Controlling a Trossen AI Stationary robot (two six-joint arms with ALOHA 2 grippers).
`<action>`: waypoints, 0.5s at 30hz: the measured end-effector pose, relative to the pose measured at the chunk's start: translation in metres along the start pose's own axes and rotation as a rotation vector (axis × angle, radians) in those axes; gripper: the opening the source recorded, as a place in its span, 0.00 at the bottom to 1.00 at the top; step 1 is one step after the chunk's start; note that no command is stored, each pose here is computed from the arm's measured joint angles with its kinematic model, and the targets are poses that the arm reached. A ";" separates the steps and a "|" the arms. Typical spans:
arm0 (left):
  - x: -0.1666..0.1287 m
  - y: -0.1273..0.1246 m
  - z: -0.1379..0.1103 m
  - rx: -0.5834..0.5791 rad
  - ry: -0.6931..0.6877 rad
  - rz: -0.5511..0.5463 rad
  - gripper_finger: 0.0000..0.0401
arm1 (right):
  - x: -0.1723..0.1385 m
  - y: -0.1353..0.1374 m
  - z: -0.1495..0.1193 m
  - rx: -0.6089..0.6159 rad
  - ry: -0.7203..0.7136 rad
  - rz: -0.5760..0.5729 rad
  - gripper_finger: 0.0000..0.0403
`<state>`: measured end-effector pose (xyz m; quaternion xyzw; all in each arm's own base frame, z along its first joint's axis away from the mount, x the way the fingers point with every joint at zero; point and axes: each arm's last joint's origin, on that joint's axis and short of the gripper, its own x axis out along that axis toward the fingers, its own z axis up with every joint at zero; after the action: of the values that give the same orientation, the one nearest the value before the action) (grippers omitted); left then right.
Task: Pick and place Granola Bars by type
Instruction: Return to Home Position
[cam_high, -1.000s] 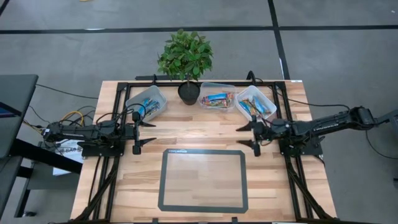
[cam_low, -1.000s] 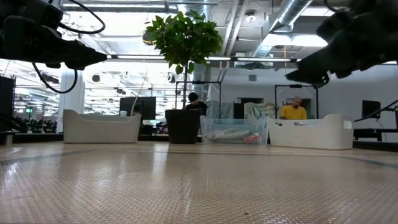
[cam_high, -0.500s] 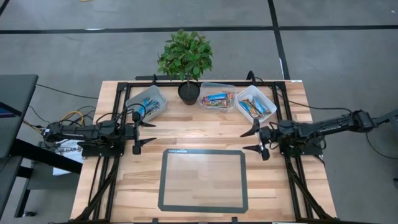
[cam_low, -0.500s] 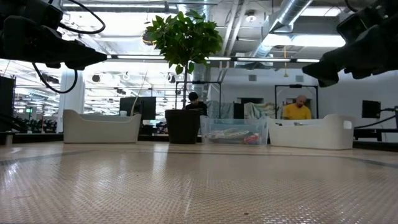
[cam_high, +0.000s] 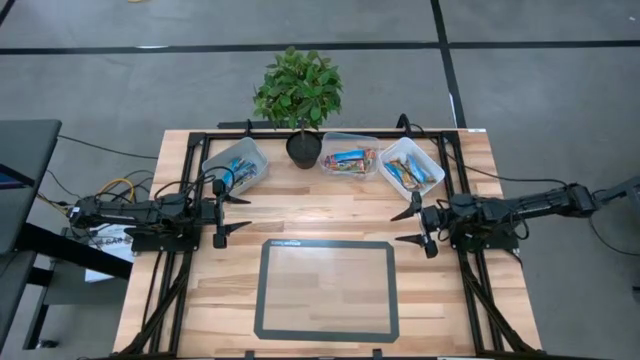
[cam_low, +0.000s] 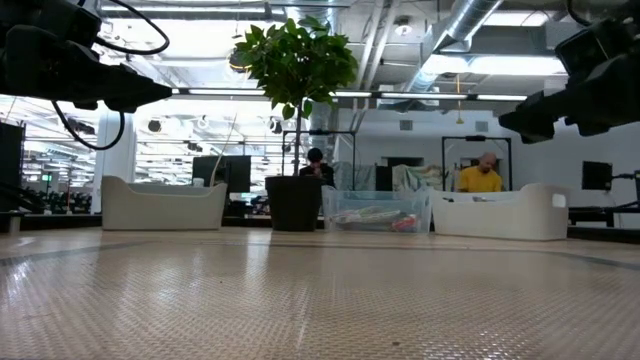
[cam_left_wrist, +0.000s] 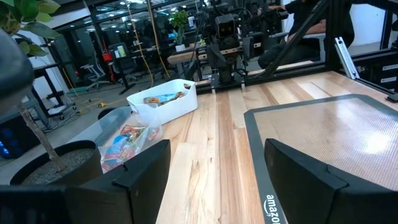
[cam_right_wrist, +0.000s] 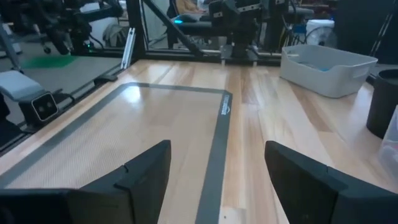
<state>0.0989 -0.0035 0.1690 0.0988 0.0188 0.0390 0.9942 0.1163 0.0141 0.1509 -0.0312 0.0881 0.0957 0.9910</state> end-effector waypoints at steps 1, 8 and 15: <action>0.000 0.000 0.000 0.000 0.000 0.000 0.63 | -0.001 0.000 0.000 -0.001 0.001 0.000 0.63; 0.000 0.000 0.000 0.000 0.000 0.000 0.63 | -0.007 -0.001 -0.004 -0.035 0.026 -0.067 0.63; 0.000 0.000 0.000 0.000 0.000 0.000 0.63 | -0.008 -0.002 -0.003 -0.069 0.024 -0.089 0.63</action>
<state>0.0989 -0.0034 0.1690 0.0988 0.0188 0.0390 0.9942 0.1086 0.0107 0.1490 -0.0704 0.0951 0.0544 0.9915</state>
